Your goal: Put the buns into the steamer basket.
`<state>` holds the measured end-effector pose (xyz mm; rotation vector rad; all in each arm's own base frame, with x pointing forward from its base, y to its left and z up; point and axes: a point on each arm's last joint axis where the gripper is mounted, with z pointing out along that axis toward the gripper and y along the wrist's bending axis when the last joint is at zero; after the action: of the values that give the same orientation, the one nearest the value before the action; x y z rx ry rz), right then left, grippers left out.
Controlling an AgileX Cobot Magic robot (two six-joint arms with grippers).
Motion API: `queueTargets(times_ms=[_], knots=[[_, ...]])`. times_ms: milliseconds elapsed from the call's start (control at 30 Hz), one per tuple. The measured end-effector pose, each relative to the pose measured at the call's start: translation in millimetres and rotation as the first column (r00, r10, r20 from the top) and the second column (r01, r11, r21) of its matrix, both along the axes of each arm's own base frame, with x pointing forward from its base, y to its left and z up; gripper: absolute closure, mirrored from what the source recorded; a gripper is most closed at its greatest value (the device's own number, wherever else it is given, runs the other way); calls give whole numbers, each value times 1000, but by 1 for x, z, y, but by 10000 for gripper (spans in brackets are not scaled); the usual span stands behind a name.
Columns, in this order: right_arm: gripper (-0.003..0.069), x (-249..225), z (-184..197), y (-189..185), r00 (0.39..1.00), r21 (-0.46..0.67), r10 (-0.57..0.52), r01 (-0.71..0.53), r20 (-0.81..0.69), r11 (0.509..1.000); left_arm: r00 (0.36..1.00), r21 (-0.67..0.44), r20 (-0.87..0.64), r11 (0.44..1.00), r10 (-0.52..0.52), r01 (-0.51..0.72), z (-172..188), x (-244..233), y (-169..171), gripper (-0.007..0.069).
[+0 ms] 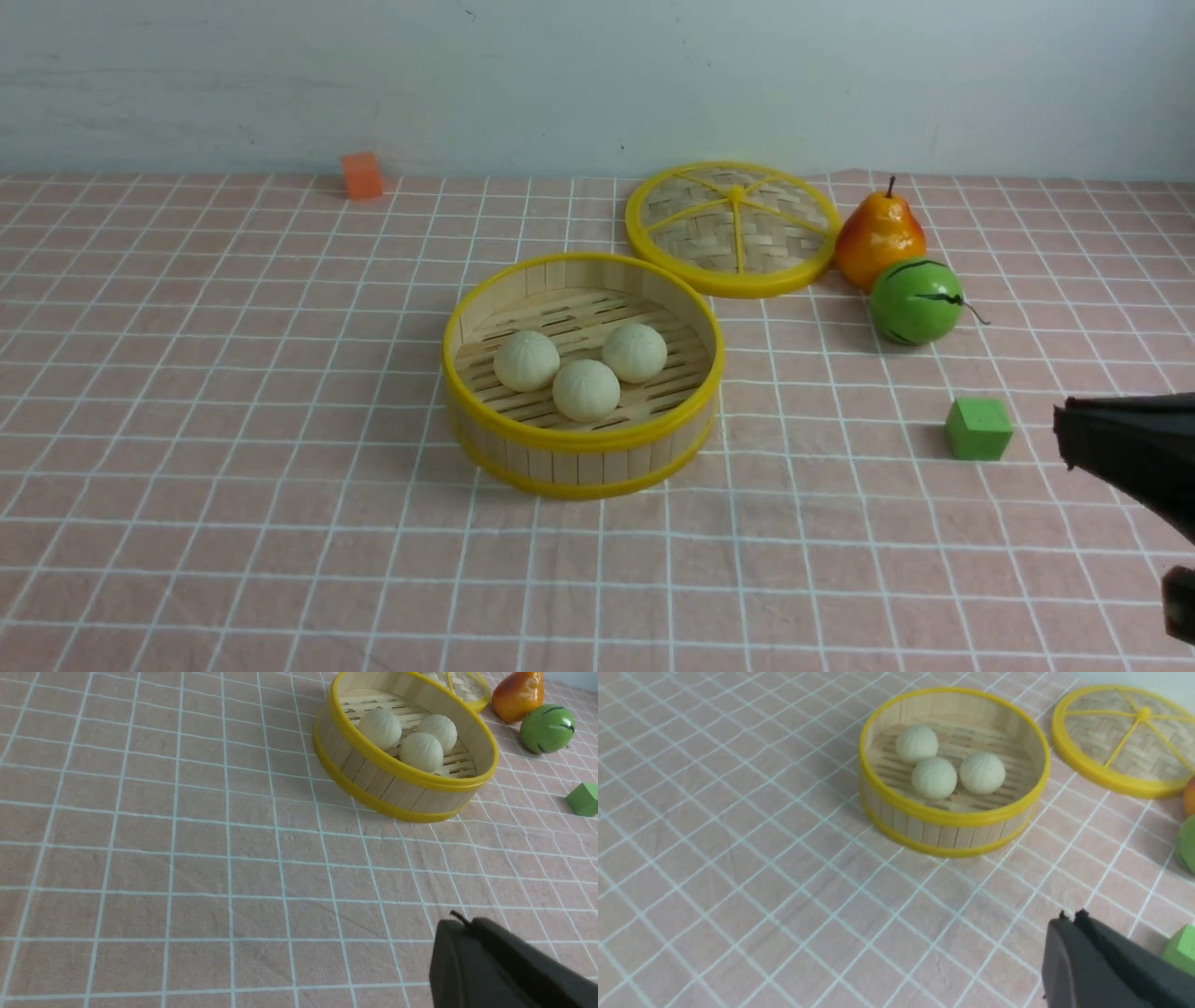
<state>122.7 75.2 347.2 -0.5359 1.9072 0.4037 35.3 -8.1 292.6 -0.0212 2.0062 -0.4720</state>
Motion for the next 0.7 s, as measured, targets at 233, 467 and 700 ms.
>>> queueTargets(times_ms=[233,467,700], knots=[[680,-17,-54,-39,942,178,-274,240,193,954,1000,0,0,1000,0,0,0,0,0,617],[680,-48,-118,-68,836,219,-484,437,260,872,1000,0,0,1000,0,0,0,0,0,607],[680,-65,-153,-80,733,171,-618,596,283,785,1000,0,0,1000,0,0,0,0,0,603]])
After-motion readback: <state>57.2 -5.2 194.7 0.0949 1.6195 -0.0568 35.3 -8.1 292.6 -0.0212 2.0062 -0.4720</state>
